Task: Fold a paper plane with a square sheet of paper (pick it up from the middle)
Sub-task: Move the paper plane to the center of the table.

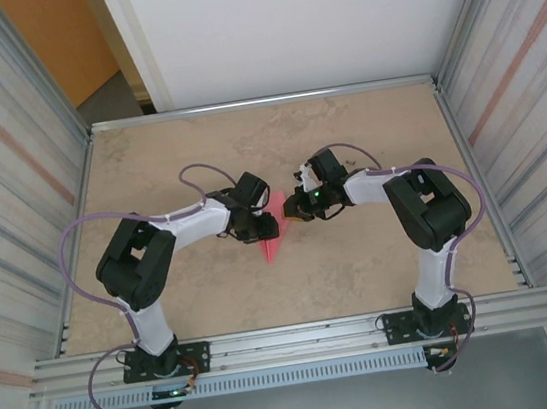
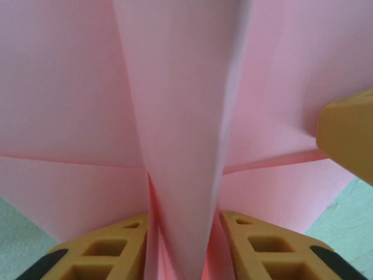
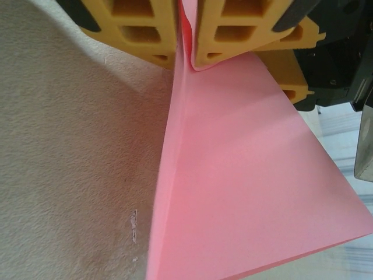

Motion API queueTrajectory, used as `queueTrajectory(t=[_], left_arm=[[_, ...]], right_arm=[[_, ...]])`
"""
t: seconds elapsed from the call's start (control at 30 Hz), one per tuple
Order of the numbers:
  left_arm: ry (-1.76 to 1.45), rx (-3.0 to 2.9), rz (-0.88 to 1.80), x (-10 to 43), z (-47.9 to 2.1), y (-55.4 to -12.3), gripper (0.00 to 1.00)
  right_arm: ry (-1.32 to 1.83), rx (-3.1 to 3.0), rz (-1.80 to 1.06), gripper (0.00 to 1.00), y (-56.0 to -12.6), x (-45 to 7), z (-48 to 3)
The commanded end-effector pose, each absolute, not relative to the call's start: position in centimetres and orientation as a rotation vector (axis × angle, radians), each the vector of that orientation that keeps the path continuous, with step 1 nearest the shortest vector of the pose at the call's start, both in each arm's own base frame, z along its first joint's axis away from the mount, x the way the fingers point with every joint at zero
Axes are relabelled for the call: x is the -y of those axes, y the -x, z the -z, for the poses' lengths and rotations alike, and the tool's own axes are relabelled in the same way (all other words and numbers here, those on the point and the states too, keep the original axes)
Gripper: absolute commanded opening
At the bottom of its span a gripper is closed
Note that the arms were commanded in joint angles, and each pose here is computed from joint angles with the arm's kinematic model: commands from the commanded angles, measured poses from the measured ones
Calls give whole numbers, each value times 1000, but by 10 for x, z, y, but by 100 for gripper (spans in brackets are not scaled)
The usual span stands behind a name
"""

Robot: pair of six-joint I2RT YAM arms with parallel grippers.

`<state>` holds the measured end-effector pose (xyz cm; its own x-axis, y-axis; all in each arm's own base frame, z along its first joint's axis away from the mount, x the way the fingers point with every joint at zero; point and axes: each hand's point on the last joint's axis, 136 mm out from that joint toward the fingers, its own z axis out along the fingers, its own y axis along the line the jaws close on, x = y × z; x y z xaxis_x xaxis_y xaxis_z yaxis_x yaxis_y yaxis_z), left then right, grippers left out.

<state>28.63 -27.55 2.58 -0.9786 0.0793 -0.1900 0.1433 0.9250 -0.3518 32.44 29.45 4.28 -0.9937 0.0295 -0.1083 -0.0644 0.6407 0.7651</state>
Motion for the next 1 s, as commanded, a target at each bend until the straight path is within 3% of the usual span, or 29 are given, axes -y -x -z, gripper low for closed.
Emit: queueTrajectory(t=[0.0, 0.2, 0.3, 0.57, 0.97], left_arm=[[-186, -2912, 500, 272, -30, -287, 28], [-205, -2899, 438, 266, -34, -291, 14], [-229, -2881, 388, 262, -40, -296, 11], [-293, -2816, 224, 256, -55, -331, 10], [-225, -2776, 28, 250, -50, -418, 10]], right_arm=[[82, -2700, -1289, 20, -328, -299, -57], [-27, -2676, -1107, 40, -339, -269, -59], [-78, -2647, -987, 46, -345, -248, -65], [-174, -2543, -679, 52, -353, -199, -92], [-193, -2508, -572, 56, -356, -177, -94]])
